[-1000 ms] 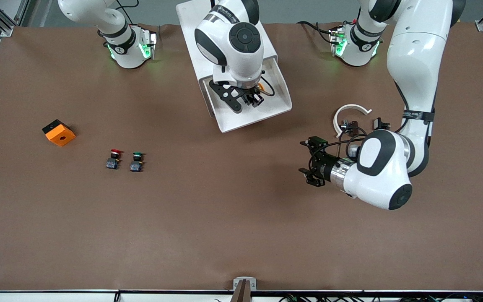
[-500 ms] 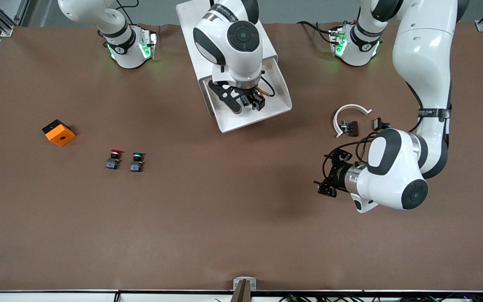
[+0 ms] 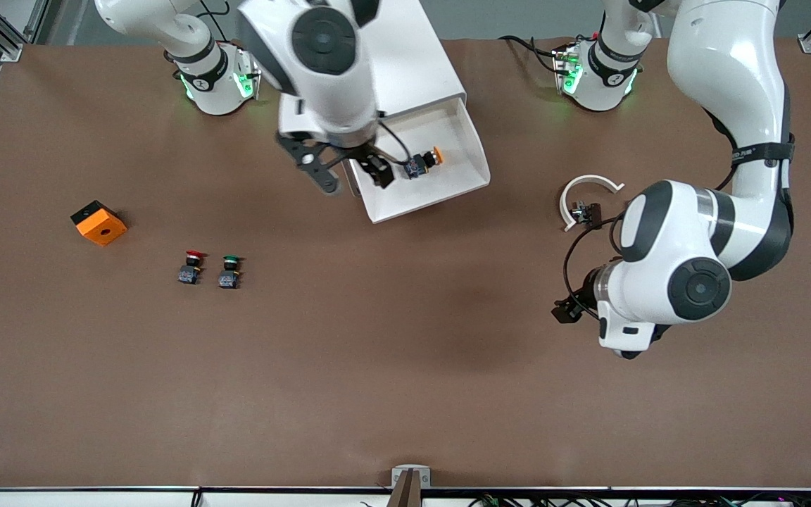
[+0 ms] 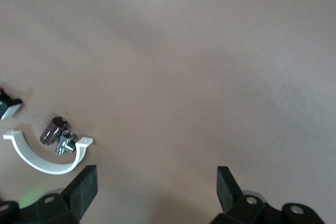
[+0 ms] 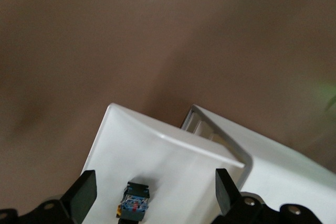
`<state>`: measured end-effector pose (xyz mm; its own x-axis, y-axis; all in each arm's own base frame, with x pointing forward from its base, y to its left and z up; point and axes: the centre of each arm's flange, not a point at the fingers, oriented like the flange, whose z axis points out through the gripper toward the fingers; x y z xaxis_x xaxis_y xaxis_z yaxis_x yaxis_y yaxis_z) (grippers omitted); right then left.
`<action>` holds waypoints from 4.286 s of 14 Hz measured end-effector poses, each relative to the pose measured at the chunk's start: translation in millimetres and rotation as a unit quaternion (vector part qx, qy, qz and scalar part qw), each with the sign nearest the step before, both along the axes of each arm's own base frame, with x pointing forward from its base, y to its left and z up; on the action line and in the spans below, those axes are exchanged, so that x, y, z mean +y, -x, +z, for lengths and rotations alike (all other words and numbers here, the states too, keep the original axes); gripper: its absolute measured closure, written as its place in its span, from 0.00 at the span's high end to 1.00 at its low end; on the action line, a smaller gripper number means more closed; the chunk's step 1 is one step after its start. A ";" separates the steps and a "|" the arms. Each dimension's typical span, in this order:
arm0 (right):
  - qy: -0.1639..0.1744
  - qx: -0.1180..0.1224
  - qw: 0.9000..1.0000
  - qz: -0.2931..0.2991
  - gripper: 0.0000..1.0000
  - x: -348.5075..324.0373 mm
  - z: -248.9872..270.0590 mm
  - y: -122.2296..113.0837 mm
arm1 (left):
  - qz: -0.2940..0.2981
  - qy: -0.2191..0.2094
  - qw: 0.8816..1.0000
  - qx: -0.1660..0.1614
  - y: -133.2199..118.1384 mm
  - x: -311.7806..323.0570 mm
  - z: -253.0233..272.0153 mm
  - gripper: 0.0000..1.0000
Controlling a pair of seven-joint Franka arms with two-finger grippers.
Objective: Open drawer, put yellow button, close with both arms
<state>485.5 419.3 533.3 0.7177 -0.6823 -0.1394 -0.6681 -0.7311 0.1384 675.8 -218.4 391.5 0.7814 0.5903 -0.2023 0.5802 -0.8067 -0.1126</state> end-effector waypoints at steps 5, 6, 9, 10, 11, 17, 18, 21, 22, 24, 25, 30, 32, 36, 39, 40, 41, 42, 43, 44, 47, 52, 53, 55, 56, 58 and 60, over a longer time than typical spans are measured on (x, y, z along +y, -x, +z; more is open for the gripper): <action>-0.048 0.026 0.984 0.170 1.00 -161.6 50.1 -42.1 | -0.052 0.023 0.998 -0.037 10.2 -16.7 -4.2 1.00; -0.059 0.029 0.979 0.193 1.00 -193.9 48.5 -46.1 | -0.056 0.028 0.997 -0.047 14.2 -20.7 -8.4 1.00; -0.074 0.012 0.966 0.246 1.00 -267.3 34.2 -44.3 | -0.078 0.031 0.994 -0.070 29.2 -36.5 -22.8 1.00; -0.074 0.001 0.963 0.261 1.00 -284.6 28.0 -39.2 | -0.094 0.028 0.992 -0.075 33.8 -43.6 -28.1 1.00; -0.070 -0.007 0.960 0.269 1.00 -299.8 20.9 -32.5 | -0.107 0.028 0.991 -0.079 38.3 -52.4 -34.2 1.00; -0.057 -0.042 0.946 0.317 1.00 -365.5 -24.6 -28.7 | -0.153 0.037 0.985 -0.074 74.7 -126.9 -66.0 1.00; -0.058 -0.049 0.943 0.324 1.00 -378.6 -33.3 -30.9 | -0.155 0.038 0.985 -0.071 84.3 -141.4 -67.7 1.00; -0.057 -0.063 0.936 0.341 1.00 -411.2 -49.7 -35.4 | -0.170 0.048 0.982 -0.059 118.0 -182.8 -67.3 1.00; -0.057 -0.067 0.934 0.347 1.00 -422.1 -53.4 -37.1 | -0.174 0.053 0.982 -0.055 129.9 -193.8 -65.2 1.00; -0.057 -0.073 0.929 0.358 1.00 -444.6 -59.3 -40.9 | -0.187 0.060 0.979 -0.048 152.9 -211.4 -59.2 1.00; -0.056 -0.076 0.929 0.358 1.00 -453.9 -61.2 -42.8 | -0.191 0.063 0.979 -0.045 165.2 -220.4 -55.5 1.00; -0.037 -0.115 0.924 0.362 1.00 -462.2 -23.6 -57.1 | -0.204 0.085 0.975 -0.015 223.7 -262.9 -51.7 1.00; -0.032 -0.125 0.923 0.363 1.00 -461.6 -2.6 -60.8 | -0.197 0.103 0.975 0.008 236.6 -270.3 -54.2 1.00; -0.034 -0.123 0.924 0.362 1.00 -456.8 56.9 -63.7 | -0.220 0.106 0.968 0.051 273.9 -288.4 -56.7 1.00; -0.032 -0.127 0.924 0.360 1.00 -458.9 80.8 -75.4 | -0.222 0.103 0.967 0.068 297.5 -300.3 -57.7 1.00; -0.031 -0.129 0.924 0.359 1.00 -460.0 82.2 -79.2 | -0.223 0.102 0.967 0.073 303.0 -302.2 -58.8 1.00; -0.030 -0.132 0.923 0.359 1.00 -460.3 84.0 -82.3 | -0.225 0.102 0.966 0.076 308.1 -304.0 -60.1 1.00; -0.026 -0.132 0.923 0.361 1.00 -460.2 86.0 -83.8 | -0.226 0.103 0.965 0.080 312.6 -305.7 -61.1 1.00; -0.019 -0.129 0.922 0.364 1.00 -459.8 88.0 -84.1 | -0.226 0.104 0.965 0.084 315.6 -306.8 -61.6 1.00; -0.015 -0.127 0.922 0.366 1.00 -458.8 89.3 -83.8 | -0.225 0.105 0.965 0.085 316.1 -307.0 -61.8 1.00; -0.014 -0.121 0.922 0.368 1.00 -457.0 89.3 -83.1 | -0.209 0.108 0.968 0.083 301.9 -298.1 -60.3 1.00; -0.015 -0.116 0.922 0.369 1.00 -456.7 86.3 -84.2 | -0.113 0.122 0.986 0.024 168.4 -193.9 -31.8 1.00; -0.015 -0.116 0.922 0.369 1.00 -456.8 86.0 -84.4 | -0.103 0.114 0.988 0.004 142.1 -164.5 -26.2 1.00; -0.015 -0.116 0.922 0.369 1.00 -456.8 86.1 -84.5 | -0.093 0.088 0.991 -0.033 100.8 -109.0 -17.6 1.00; -0.015 -0.116 0.922 0.369 1.00 -456.8 86.2 -84.5 | -0.091 0.076 0.992 -0.048 85.5 -85.9 -13.3 1.00; -0.015 -0.116 0.922 0.369 1.00 -456.9 86.3 -84.5 | -0.090 0.047 0.992 -0.078 60.1 -43.4 -3.9 1.00; -0.015 -0.116 0.922 0.369 1.00 -456.9 86.4 -84.5 | -0.091 0.029 0.990 -0.102 41.0 -7.1 8.2 1.00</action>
<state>570.1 -37.6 619.7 0.9978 0.0049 0.0661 0.0031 -0.9996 0.0270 634.8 -225.5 399.7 0.9023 0.4271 -0.0595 0.4297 -0.9020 0.0419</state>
